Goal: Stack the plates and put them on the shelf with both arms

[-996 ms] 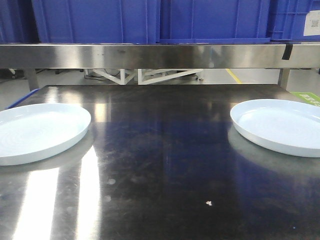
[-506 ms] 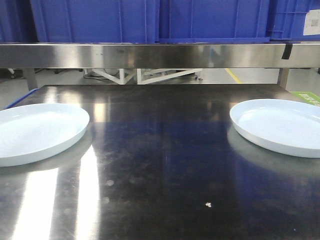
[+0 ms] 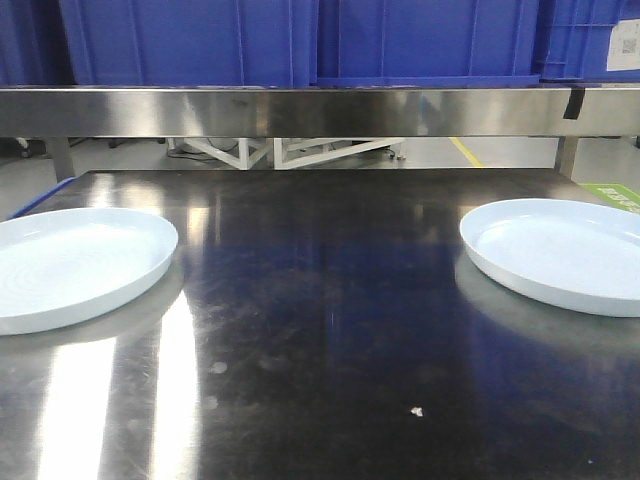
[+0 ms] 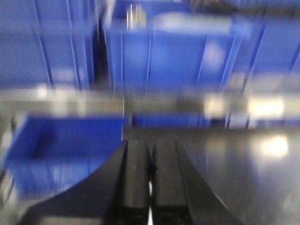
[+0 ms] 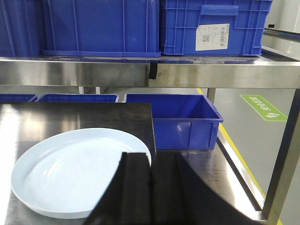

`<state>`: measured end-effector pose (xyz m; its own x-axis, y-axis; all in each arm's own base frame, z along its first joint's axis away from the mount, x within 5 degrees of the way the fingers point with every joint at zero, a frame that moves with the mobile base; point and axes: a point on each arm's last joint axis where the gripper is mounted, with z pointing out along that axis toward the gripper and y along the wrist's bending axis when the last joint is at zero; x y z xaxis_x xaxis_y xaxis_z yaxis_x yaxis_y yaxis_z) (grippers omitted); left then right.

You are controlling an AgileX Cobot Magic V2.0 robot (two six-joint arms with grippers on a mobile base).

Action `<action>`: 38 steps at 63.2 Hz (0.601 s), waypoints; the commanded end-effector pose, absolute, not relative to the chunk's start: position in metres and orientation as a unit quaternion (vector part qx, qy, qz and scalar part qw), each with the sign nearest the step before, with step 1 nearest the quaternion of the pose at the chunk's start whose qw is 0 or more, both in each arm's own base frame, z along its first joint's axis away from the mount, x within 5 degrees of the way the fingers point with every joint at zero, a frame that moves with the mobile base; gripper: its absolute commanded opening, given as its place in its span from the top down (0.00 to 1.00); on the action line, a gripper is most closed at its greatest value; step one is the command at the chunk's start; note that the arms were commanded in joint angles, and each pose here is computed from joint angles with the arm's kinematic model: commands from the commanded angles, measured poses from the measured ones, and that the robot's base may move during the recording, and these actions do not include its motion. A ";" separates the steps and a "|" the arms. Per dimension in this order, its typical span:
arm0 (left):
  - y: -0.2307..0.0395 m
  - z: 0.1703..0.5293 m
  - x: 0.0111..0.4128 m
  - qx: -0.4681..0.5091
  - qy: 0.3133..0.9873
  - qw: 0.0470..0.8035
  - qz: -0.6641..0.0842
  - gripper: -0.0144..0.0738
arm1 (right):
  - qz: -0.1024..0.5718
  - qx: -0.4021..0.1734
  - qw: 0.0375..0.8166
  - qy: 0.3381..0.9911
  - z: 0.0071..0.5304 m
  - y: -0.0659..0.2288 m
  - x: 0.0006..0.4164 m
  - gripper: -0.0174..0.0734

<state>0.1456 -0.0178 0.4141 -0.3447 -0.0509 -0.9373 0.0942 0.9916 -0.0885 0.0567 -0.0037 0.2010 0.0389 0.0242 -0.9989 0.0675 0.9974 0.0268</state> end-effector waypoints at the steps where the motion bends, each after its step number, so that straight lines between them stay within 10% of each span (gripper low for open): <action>1: -0.021 0.421 0.174 0.013 0.845 0.531 -0.059 0.52 | -0.027 0.036 0.762 0.646 0.216 -0.005 0.053 0.75; 14: -0.026 0.387 0.238 0.010 0.921 0.387 -0.043 0.28 | -0.027 0.036 0.762 0.646 0.216 -0.005 0.053 0.75; 38: -0.013 0.293 0.303 -0.024 0.984 0.178 -0.021 0.27 | -0.027 0.036 0.762 0.646 0.216 -0.005 0.053 0.75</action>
<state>0.2946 -0.0140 0.2875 -0.9476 -0.0448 -0.3163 -0.0335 0.9986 -0.0411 0.0567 -0.0037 0.2010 0.0389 0.0242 -0.9989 0.0675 0.9974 0.0268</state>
